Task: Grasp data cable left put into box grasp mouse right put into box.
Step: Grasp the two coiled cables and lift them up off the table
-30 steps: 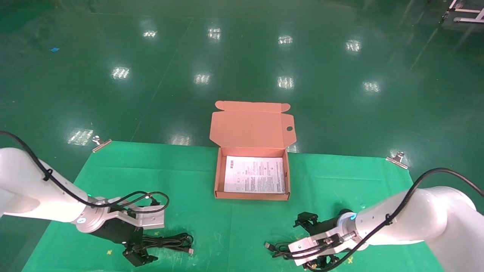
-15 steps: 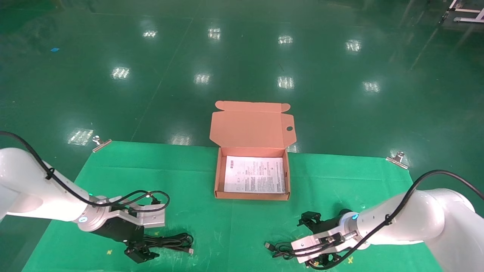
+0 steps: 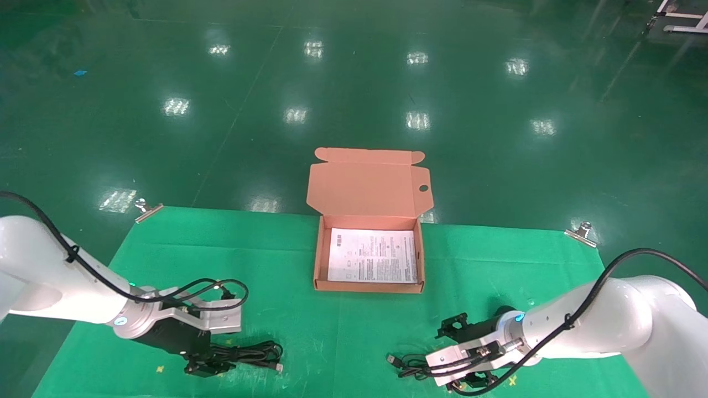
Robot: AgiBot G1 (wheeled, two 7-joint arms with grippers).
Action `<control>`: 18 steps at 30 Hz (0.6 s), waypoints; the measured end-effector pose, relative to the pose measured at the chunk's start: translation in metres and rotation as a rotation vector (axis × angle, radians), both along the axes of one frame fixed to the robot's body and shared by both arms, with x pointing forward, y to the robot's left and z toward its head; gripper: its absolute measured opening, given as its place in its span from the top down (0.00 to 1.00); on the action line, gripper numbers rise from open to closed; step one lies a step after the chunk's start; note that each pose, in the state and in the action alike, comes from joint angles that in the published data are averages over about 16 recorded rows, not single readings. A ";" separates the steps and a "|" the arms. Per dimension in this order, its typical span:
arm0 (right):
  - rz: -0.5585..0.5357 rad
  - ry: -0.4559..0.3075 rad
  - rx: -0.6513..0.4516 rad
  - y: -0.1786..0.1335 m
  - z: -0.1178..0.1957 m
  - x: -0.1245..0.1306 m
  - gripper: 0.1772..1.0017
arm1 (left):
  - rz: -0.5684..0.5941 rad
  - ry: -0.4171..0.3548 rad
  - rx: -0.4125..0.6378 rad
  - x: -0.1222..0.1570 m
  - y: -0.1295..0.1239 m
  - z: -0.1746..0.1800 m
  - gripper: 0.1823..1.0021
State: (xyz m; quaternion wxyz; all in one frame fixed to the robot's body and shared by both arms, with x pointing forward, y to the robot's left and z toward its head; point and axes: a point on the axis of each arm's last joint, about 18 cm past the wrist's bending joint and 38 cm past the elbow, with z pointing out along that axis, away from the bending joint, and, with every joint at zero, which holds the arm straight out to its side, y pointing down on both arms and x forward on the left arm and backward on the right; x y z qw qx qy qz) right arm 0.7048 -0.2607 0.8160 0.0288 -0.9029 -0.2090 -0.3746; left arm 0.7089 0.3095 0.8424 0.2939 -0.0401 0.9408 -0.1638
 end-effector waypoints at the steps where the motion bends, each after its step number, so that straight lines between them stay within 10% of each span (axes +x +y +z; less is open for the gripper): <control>1: 0.000 0.000 0.000 0.000 0.000 0.000 0.30 | 0.000 0.000 0.000 0.000 0.000 0.000 0.36; 18: 0.002 0.001 0.001 0.000 0.000 -0.001 0.78 | -0.003 0.002 0.002 0.000 0.000 0.000 0.80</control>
